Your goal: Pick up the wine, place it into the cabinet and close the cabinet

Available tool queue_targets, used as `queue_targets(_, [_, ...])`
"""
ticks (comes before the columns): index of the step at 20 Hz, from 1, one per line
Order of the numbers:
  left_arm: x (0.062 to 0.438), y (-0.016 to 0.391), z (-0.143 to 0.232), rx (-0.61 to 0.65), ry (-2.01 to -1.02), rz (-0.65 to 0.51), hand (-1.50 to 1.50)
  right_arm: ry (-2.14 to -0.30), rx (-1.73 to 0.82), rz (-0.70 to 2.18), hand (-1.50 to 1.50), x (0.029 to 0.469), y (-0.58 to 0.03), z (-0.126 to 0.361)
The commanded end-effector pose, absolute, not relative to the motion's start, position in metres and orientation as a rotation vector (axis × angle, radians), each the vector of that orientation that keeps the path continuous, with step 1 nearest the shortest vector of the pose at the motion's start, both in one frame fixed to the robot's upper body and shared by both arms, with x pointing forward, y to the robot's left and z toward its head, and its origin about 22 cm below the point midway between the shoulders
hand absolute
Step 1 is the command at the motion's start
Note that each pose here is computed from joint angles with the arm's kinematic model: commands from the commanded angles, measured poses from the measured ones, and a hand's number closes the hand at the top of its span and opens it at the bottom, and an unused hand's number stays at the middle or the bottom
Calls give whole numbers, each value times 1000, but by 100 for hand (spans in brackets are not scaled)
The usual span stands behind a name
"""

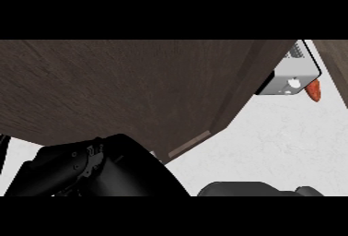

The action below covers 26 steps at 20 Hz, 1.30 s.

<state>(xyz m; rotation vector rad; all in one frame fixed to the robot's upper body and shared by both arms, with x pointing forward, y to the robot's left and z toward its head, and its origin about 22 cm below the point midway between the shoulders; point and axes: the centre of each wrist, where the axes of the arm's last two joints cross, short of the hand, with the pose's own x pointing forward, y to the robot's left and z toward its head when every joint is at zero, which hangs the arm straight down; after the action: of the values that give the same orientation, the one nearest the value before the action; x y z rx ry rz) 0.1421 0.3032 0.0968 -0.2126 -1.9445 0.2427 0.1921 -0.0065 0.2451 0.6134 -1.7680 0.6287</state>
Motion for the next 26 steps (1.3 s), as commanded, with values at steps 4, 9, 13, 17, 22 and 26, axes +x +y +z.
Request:
queue_targets(4, [148, 304, 96, -209, -1930, 249, -150, -1873, 450, 661, 150, 256, 29, 276])
queue_targets(9, [133, 300, 99, -201, -1954, 234, -150, -1867, 342, 634, 150, 295, 30, 270])
queue_targets(13, [154, 306, 93, -194, -1957, 270, -150, -1829, 348, 606, 150, 334, 19, 268])
queue_targets(17, [147, 314, 100, -172, -1941, 242, -150, -1813, 329, 583, 150, 360, 1, 255])
queue_targets(22, [154, 309, 99, -184, -1960, 243, -150, -1825, 293, 602, 150, 379, -12, 250])
queue_targets(26, [149, 307, 91, -191, -1933, 229, -150, -1881, 200, 577, 150, 390, -10, 233])
